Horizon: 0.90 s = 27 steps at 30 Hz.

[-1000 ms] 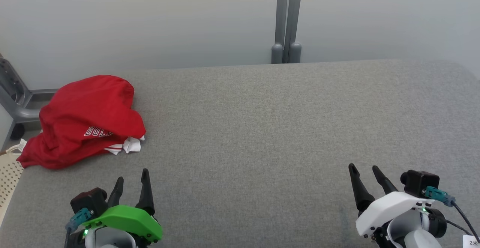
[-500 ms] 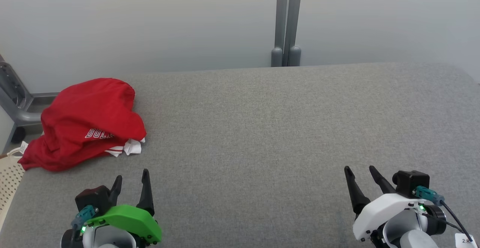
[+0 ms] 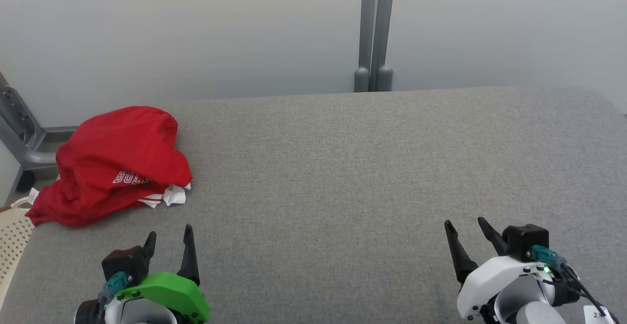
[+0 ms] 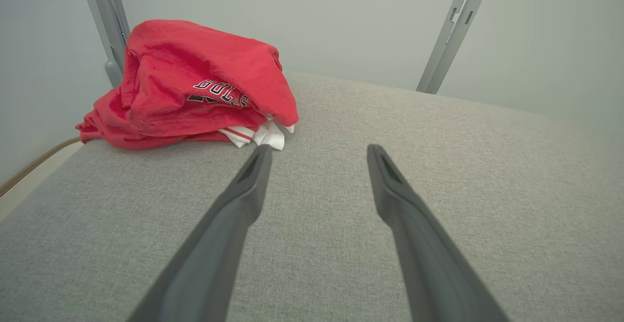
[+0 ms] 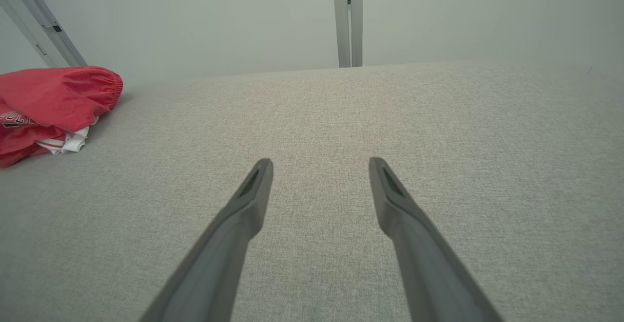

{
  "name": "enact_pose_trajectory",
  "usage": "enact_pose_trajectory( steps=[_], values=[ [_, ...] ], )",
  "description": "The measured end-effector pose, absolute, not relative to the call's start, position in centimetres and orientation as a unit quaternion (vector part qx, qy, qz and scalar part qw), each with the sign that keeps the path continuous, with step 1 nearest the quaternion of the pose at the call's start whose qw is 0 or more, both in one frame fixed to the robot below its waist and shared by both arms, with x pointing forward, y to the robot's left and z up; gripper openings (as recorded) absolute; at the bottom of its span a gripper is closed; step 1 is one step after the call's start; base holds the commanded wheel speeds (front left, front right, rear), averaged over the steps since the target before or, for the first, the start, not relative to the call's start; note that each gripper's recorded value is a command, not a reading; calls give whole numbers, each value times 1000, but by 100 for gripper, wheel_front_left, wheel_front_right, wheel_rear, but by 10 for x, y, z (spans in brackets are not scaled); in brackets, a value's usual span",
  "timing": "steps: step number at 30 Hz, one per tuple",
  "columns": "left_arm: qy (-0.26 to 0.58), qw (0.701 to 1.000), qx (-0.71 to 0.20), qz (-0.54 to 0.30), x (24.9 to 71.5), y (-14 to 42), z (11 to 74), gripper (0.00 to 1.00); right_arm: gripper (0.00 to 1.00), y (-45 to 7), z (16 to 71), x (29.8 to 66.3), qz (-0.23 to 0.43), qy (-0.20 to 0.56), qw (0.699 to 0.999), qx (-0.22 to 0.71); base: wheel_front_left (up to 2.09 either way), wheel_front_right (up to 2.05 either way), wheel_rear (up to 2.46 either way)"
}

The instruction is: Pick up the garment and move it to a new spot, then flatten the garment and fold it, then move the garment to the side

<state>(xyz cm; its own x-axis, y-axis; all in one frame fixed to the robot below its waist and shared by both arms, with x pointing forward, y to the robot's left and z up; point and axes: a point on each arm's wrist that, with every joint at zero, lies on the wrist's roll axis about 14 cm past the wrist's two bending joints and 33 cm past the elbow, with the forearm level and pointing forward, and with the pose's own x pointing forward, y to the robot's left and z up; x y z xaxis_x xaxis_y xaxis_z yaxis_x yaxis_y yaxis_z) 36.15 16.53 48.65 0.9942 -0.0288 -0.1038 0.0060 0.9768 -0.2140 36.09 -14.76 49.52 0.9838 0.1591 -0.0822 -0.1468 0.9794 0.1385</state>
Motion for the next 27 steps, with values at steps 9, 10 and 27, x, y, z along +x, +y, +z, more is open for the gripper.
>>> enact_pose_trajectory(
  steps=[9, 10, 27],
  values=[
    [50, 995, -88, -8, 358, 167, 486, 100, 100, -145, 495, 360, 82, 45, 995, 43, 0, 0, 0],
    [50, 995, -88, -7, 358, 168, 486, 100, 100, -145, 495, 360, 83, 45, 995, 43, 0, 0, 0],
    [54, 994, -92, 11, 354, 180, 481, 100, 100, -140, 494, 365, 90, 44, 994, 48, 0, 0, 0]
  ],
)
